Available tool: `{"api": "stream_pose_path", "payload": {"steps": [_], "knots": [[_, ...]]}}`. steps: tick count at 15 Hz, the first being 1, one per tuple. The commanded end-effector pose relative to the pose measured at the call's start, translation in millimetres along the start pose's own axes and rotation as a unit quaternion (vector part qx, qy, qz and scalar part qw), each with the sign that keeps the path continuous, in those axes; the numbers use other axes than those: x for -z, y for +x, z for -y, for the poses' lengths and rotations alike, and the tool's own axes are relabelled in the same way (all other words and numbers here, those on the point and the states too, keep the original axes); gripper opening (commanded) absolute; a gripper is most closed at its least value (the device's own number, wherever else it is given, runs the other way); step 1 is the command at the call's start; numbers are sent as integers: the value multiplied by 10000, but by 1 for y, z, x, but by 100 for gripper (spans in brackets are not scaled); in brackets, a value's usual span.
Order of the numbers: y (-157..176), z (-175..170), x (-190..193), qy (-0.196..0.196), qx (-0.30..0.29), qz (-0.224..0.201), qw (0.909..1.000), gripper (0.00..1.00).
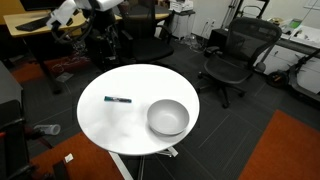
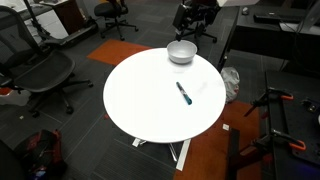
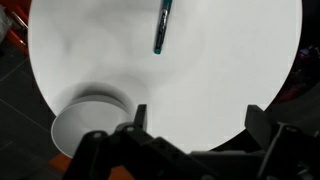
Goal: Pick up the pen from the grey bowl and put it on the table.
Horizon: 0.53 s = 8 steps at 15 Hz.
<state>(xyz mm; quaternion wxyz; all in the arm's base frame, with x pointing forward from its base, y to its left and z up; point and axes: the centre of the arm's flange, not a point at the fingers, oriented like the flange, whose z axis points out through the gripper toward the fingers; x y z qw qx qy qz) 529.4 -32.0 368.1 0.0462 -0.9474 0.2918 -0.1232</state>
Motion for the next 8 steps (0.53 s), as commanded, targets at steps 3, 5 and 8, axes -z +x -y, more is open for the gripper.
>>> {"api": "stream_pose_path", "payload": {"steps": [3, 5, 8], "knots": [[-6, -2, 25, 19, 49, 79, 10000, 100], [-9, -3, 32, 32, 87, 86, 9999, 100], [-10, -4, 31, 24, 89, 101, 9999, 100]]}}
